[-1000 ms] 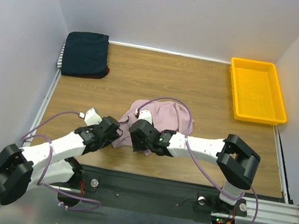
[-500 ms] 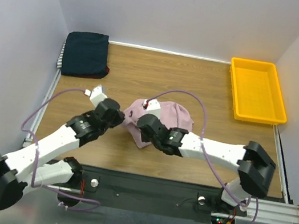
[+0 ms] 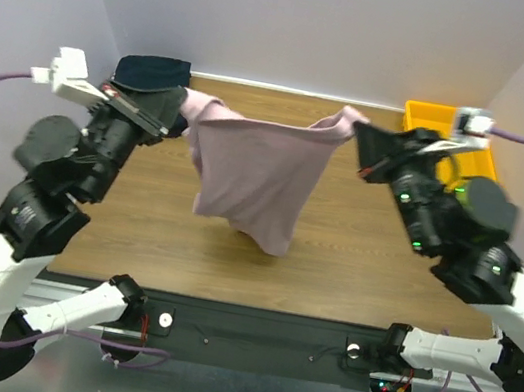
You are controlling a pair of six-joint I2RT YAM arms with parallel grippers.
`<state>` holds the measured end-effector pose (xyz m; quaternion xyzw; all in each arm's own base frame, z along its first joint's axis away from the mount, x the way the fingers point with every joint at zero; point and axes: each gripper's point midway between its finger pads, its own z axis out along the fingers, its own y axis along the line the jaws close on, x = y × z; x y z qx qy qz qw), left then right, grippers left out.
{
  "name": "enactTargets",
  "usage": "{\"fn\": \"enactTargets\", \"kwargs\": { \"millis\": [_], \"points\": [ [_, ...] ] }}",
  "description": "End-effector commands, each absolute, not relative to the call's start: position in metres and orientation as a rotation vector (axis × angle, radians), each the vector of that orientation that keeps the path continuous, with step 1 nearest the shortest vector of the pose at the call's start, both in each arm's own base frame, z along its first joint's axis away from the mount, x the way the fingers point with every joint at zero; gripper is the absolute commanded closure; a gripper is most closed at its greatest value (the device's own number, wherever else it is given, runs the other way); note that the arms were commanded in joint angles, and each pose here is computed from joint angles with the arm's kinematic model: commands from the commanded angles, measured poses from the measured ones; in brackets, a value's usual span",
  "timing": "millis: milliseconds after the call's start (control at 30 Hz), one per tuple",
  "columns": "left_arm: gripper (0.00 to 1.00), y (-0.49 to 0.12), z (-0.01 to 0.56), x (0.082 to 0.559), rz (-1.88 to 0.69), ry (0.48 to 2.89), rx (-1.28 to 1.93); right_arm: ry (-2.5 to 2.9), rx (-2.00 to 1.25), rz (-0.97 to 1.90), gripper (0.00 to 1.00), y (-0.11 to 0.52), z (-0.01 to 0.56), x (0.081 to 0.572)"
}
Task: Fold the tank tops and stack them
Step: Flatten the tank top out
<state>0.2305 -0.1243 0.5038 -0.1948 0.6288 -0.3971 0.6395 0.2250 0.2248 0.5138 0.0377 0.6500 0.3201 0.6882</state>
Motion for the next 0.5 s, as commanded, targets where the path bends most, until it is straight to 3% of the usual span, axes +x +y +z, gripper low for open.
{"fn": "enactTargets", "kwargs": {
  "millis": [0, 267, 467],
  "points": [
    [1.0, -0.114, 0.577, 0.204, -0.973, 1.27, -0.347, 1.352, 0.092, 0.678, 1.0, 0.197, 0.562, 0.22],
    [1.0, -0.114, 0.615, 0.2, -1.014, 1.189, -0.339, 1.288, 0.088, 0.684, 1.0, 0.19, 0.598, 0.217],
    [1.0, -0.144, 0.569, 0.239, -0.976, 1.321, -0.342, 1.366, 0.079, 0.572, 1.0, 0.212, 0.565, 0.237]
  ]
}}
